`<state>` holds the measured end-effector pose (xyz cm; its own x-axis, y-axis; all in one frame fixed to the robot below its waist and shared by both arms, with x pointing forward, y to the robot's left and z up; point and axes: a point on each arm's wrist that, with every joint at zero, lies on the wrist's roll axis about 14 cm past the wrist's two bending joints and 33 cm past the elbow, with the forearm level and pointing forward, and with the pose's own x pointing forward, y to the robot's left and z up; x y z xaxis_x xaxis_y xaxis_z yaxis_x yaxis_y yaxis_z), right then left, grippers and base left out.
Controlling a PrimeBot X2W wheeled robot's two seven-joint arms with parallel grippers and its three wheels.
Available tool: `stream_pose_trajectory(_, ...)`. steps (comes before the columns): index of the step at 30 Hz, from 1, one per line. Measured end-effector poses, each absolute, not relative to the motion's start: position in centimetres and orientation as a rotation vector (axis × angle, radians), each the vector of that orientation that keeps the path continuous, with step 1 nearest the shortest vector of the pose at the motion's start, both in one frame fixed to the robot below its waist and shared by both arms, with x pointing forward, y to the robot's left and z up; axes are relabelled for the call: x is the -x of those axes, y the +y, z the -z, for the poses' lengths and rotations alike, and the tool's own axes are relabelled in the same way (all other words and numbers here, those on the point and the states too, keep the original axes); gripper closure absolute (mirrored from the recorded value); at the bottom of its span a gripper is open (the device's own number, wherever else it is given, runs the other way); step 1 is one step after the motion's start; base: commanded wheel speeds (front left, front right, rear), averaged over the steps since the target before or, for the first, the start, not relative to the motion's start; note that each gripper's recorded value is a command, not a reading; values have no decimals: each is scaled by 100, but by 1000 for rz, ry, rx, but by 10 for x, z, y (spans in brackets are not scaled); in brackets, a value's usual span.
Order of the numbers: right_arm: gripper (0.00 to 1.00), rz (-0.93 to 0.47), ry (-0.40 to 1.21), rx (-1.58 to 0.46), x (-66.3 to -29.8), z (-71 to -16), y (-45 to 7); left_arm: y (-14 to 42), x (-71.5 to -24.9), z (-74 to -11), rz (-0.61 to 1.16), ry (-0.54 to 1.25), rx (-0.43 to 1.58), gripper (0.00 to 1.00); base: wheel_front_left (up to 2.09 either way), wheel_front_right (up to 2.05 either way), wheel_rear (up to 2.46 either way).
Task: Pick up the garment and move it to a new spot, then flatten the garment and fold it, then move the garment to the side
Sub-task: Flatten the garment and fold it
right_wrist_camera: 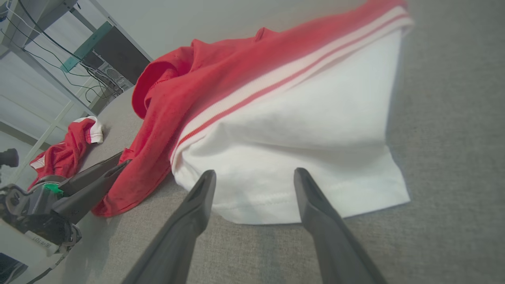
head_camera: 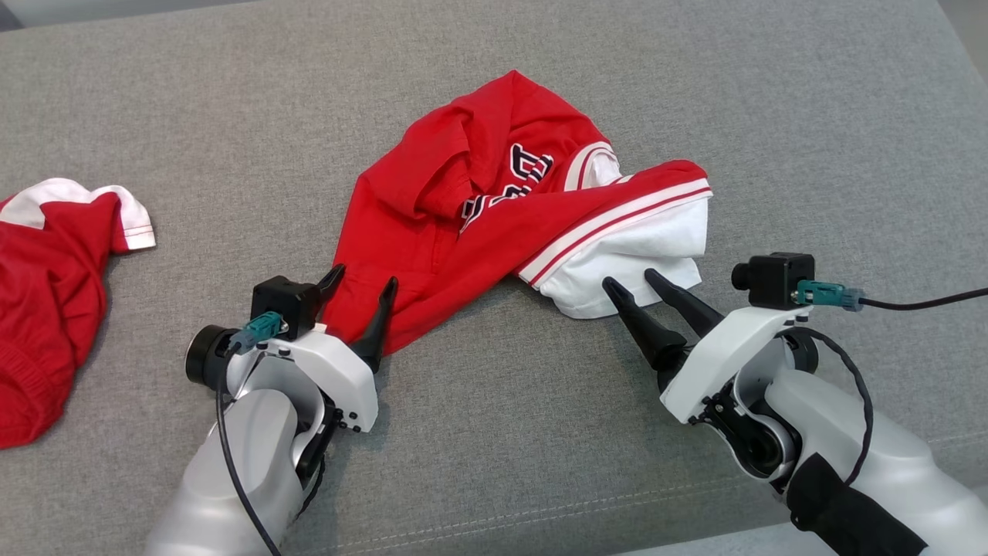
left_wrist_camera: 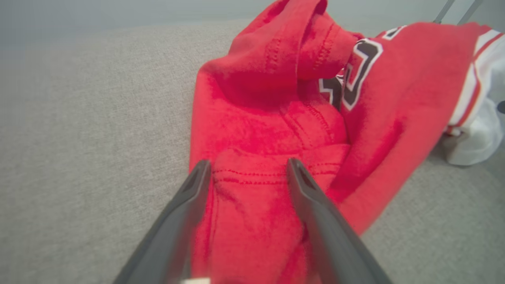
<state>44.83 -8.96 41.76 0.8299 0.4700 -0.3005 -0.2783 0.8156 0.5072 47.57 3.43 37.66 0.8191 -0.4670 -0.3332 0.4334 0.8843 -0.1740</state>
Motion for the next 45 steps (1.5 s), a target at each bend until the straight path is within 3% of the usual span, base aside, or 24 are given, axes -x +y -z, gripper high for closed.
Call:
stream_pose_trajectory(8,0,-406,420,-474,-453,-420,-91,33,-483,-379,467,380,135,0,0,0,0)
stream_pose_trajectory(9,0,-405,419,-474,-453,-420,-91,32,-484,-380,469,378,137,15,0,0,0)
stream_pose_trajectory(12,0,-400,417,-480,-454,-420,-92,30,-484,-381,478,374,139,74,0,0,0)
stream_pose_trajectory(13,0,-399,417,-482,-454,-420,-92,30,-483,-382,479,374,138,83,0,0,0)
stream_pose_trajectory(14,0,-399,416,-482,-454,-420,-92,30,-483,-382,479,372,140,85,0,0,0)
stream_pose_trajectory(17,0,-404,415,-483,-455,-420,-90,32,-482,-383,479,371,133,83,0,0,0)
stream_pose_trajectory(19,0,-407,414,-486,-456,-421,-88,36,-482,-382,475,373,128,100,0,0,0)
stream_pose_trajectory(27,0,-392,374,-497,-467,-431,-93,52,-507,-432,423,205,165,100,0,0,0)
stream_pose_trajectory(31,0,-388,346,-492,-471,-440,-96,53,-497,-428,424,224,141,100,0,0,0)
stream_pose_trajectory(32,0,-392,343,-491,-471,-441,-94,53,-491,-422,425,244,140,64,0,0,0)
stream_pose_trajectory(33,0,-396,340,-490,-471,-442,-93,51,-486,-416,427,264,140,18,0,0,0)
stream_pose_trajectory(34,0,-398,339,-490,-470,-443,-92,49,-481,-411,435,282,135,0,0,0,0)
stream_pose_trajectory(45,0,-372,358,-491,-466,-434,-101,34,-475,-385,473,365,135,0,0,0,0)
